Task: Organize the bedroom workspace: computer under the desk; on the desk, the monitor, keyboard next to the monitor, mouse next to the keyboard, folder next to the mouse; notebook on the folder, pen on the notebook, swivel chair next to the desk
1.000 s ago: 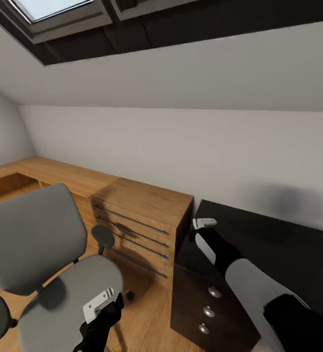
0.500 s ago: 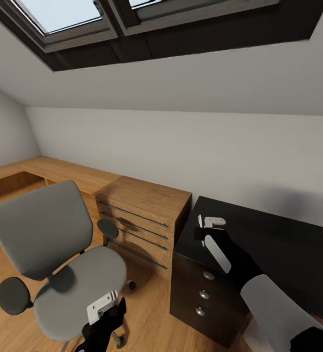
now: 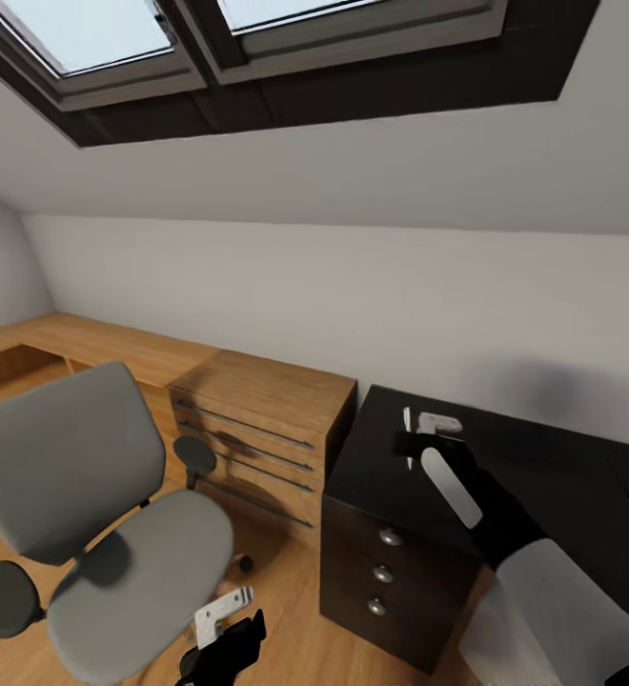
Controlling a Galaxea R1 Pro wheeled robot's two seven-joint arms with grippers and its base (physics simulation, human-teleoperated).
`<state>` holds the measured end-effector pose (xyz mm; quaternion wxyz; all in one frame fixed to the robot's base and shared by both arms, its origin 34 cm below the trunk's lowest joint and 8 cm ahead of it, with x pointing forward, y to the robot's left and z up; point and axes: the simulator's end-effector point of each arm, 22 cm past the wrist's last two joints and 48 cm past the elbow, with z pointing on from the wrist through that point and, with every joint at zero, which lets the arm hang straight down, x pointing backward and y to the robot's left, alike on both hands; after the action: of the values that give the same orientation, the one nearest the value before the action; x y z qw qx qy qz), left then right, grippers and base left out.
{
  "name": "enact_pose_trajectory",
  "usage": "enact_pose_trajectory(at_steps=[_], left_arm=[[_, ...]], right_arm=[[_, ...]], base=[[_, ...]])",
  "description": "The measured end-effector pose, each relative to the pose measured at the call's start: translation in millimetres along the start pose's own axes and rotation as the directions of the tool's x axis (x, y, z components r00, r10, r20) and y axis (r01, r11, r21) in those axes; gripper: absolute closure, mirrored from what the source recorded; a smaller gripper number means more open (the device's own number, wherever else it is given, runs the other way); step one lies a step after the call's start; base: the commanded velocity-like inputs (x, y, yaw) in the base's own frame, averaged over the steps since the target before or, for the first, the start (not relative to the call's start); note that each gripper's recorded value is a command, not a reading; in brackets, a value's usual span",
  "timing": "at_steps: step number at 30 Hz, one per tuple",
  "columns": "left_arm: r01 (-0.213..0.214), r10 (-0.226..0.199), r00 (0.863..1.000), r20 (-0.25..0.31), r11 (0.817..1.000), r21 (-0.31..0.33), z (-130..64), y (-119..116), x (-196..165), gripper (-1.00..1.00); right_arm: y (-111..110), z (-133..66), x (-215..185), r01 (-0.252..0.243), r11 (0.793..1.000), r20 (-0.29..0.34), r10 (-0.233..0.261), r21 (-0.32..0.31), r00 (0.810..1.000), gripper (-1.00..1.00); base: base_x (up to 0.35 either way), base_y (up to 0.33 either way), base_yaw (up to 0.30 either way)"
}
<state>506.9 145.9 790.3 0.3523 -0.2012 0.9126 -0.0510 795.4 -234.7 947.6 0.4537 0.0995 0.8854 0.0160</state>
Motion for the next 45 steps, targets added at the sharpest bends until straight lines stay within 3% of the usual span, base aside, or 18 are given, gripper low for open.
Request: enact_pose_trajectory(at_steps=[13,23,31,37,45], left_arm=[[-0.001,0.001,1.000,-0.001,1.000,-0.002,-14.0,-3,-9,-1.00],[-0.002,0.002,1.000,-0.015,1.000,-0.013,-21.9,-4,-8,-1.00],[-0.043,0.036,0.997,-0.062,0.991,-0.129,-8.3,41,20,-1.00],[-0.027,0.017,0.999,-0.046,0.974,-0.225,-0.4,80,35,-1.00],[-0.081,0.060,0.995,-0.079,0.951,-0.298,0.1,117,61,-1.00]], right_arm=[[-9,-15.3,-15,-0.013,0.999,0.007,0.013,0.042,1.000,1.00],[-9,-23.9,-23,-0.013,0.999,0.008,0.013,0.048,1.000,1.00],[-9,-30.7,-30,-0.014,0.999,0.008,0.013,0.050,1.000,1.00],[-9,-35.7,-34,-0.014,0.999,0.007,0.014,0.050,1.000,1.00],[-10,-42.3,-39,-0.015,0.998,0.006,0.015,0.057,1.000,1.00]], base=[[0.000,0.000,-0.272],[0.000,0.000,-0.049],[0.000,0.000,-0.002],[0.000,0.000,0.000],[0.000,0.000,-0.128]])
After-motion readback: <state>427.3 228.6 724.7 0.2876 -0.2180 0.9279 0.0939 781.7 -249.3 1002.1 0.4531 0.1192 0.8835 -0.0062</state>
